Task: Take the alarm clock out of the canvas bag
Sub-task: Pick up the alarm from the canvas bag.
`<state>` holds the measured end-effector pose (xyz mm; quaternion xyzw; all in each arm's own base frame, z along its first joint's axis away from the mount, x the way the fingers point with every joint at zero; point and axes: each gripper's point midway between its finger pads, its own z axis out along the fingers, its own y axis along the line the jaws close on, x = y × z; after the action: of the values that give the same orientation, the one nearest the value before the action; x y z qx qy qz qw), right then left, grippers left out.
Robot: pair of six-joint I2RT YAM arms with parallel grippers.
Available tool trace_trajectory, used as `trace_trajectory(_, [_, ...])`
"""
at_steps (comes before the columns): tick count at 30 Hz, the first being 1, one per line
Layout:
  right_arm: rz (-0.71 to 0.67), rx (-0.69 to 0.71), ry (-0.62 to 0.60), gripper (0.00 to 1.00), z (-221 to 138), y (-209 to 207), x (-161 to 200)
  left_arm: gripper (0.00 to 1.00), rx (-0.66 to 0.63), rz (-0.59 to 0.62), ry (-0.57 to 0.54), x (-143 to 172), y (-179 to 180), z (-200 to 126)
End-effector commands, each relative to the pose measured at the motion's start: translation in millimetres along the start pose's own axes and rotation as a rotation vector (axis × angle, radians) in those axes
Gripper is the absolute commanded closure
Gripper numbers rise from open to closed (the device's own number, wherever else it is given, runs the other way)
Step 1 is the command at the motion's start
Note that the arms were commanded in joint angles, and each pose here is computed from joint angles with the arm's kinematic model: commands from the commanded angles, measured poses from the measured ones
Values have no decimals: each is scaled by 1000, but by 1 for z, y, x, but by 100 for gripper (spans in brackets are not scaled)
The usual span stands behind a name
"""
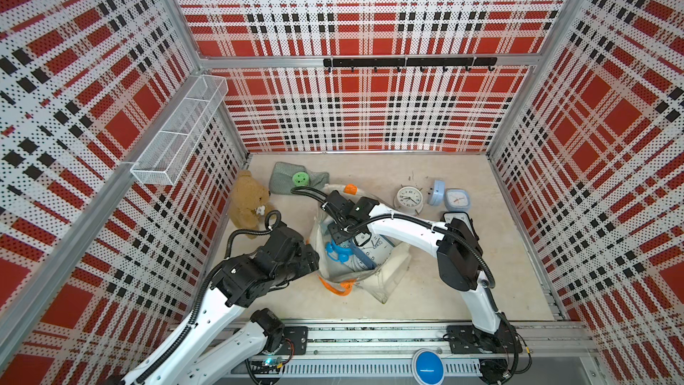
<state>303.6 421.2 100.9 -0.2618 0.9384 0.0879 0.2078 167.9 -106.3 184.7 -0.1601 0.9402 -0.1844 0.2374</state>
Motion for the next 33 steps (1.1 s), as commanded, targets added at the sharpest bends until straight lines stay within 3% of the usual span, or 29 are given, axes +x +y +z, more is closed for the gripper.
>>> trace_trajectory(1, [21, 4, -13, 58, 10, 1, -6, 25, -1, 3, -2, 0, 4, 1])
trace_trajectory(8, [20, 29, -6, 73, 11, -5, -3, 25, 7, -2, -6, -1, 2, -1])
trace_trajectory(12, [18, 27, -44, 74, -12, -7, -12, 25, 12, 1, -17, -5, 0, -4])
trace_trajectory(19, [18, -61, -176, 74, -102, -5, -34, 24, 57, 70, -97, -26, -19, -28])
trace_trajectory(25, [22, -109, -272, 73, -174, -19, -35, 15, 105, 185, -222, -56, -47, -65])
trace_trajectory(30, [105, -130, -356, 72, -230, -60, -35, 7, 184, 312, -302, -78, -82, -96])
trace_trajectory(33, [207, -133, -379, 70, -244, -103, -25, 4, 271, 428, -309, -81, -118, -105])
